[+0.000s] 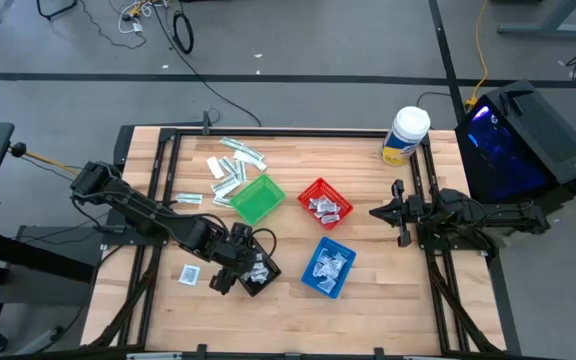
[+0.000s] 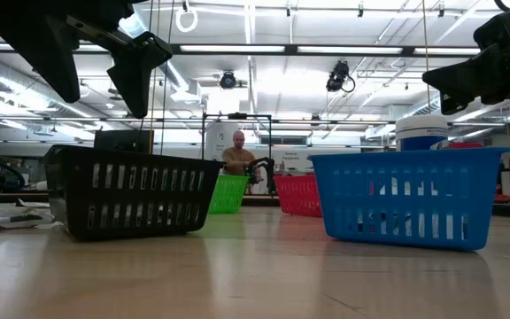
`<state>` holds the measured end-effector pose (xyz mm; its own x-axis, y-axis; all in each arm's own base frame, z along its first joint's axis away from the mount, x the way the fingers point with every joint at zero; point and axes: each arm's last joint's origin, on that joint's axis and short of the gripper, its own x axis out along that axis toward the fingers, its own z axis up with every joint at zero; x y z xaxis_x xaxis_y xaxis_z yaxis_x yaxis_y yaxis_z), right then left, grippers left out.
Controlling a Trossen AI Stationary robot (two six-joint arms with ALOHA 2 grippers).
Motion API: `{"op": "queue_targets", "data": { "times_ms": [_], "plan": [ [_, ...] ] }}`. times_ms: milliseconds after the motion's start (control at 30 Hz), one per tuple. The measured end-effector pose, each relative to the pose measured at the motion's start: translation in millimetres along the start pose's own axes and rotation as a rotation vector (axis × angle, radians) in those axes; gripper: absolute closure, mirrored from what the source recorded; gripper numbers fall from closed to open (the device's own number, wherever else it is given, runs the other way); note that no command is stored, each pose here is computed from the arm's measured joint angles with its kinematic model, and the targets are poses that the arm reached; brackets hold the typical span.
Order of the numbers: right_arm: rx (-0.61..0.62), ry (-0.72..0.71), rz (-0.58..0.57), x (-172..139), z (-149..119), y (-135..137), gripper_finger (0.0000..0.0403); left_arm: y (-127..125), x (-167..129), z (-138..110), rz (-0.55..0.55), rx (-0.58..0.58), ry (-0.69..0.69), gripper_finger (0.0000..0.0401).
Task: Pick & Place First Aid Supplies
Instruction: Put the black towelette pack into the black bin
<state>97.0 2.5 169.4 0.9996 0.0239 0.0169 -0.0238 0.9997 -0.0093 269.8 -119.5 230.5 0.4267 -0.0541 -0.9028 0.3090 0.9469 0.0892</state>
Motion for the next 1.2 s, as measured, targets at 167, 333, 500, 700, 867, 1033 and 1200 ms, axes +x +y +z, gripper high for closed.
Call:
{"op": "queue_targets", "data": {
  "times_ms": [167, 333, 500, 700, 867, 1033, 1200],
  "plan": [
    [0.0, 0.0, 0.0, 0, 0, 0, 0.039, 0, -7, 0, 0.004, 0.009, 0.055, 0.0046],
    [0.0, 0.001, 0.0, 0, 0, 0, 0.039, 2, -21, 5, 0.008, -0.01, 0.087, 0.0046],
    [0.0, 0.0, 0.0, 0, 0, 0, 0.039, 0, -23, 3, 0.014, -0.002, 0.11, 0.0046],
    [0.0, 0.001, 0.0, 0, 0, 0, 0.039, -19, -24, -9, -0.006, 0.031, 0.125, 0.0046],
    [0.0, 0.0, 0.0, 0, 0, 0, 0.039, -42, -31, -22, -0.031, 0.055, 0.146, 0.0046],
    [0.0, 0.0, 0.0, 0, 0, 0, 0.039, -63, -39, -31, -0.055, 0.087, 0.155, 0.0046],
    [0.0, 0.0, 0.0, 0, 0, 0, 0.039, -78, -43, -36, -0.076, 0.146, 0.15, 0.0046]
  ]
}}
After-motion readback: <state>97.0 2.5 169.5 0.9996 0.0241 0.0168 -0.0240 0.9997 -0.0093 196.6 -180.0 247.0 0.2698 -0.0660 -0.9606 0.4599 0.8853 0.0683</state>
